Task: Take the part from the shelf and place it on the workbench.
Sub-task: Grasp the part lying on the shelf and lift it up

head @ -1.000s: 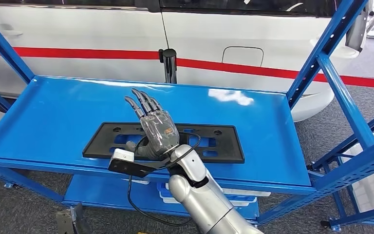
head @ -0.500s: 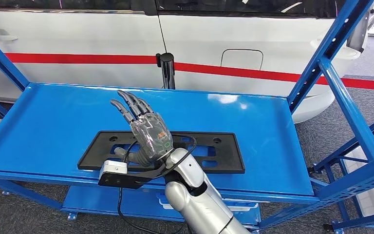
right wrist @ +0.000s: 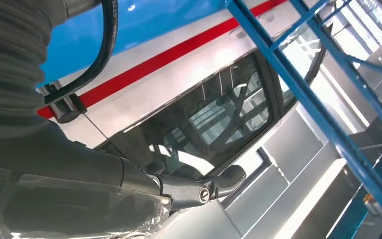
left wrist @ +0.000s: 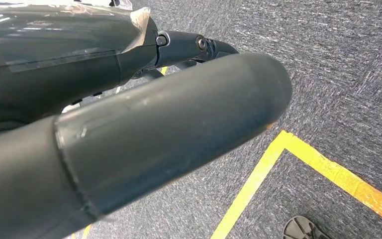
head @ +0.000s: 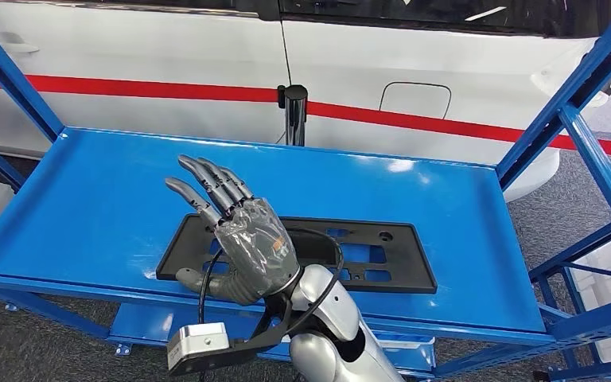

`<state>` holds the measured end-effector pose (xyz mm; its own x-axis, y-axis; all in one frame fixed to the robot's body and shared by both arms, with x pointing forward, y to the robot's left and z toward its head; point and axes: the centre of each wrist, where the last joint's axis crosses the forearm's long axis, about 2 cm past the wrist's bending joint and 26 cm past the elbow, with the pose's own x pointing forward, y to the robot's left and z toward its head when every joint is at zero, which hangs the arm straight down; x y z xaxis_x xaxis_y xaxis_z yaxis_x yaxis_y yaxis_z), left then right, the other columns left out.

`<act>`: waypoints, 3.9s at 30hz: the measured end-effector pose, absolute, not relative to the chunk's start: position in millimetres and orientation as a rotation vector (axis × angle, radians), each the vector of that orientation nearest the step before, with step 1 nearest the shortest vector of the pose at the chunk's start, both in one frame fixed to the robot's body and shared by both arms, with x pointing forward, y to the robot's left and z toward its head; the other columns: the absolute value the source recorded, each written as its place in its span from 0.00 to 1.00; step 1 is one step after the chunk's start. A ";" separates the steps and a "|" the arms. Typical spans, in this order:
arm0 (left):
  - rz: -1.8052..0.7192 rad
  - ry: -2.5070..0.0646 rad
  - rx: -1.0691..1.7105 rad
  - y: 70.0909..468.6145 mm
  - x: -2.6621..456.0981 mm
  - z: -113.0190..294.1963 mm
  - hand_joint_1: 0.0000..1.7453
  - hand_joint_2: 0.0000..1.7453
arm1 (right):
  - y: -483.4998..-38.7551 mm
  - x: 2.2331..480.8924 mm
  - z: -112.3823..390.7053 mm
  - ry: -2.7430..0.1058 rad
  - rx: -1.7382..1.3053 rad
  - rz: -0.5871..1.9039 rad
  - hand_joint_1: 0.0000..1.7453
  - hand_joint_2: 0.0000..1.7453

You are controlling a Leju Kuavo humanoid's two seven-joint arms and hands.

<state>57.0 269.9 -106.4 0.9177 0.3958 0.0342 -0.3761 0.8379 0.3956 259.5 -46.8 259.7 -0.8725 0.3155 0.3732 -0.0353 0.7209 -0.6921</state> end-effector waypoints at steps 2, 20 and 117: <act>0.401 0.054 0.407 269.1 56.2 -106.5 0.00 0.00 | -53.3 240.4 257.8 -2.465 -0.180 1.054 0.00 1.00; 0.336 0.020 0.402 269.1 55.5 -106.8 0.00 0.00 | -61.0 216.7 166.9 -2.138 -0.276 1.409 0.00 1.00; 0.194 -0.058 0.392 283.7 45.1 -109.2 0.00 0.00 | -110.4 246.0 173.2 -2.054 -0.881 1.201 0.00 1.00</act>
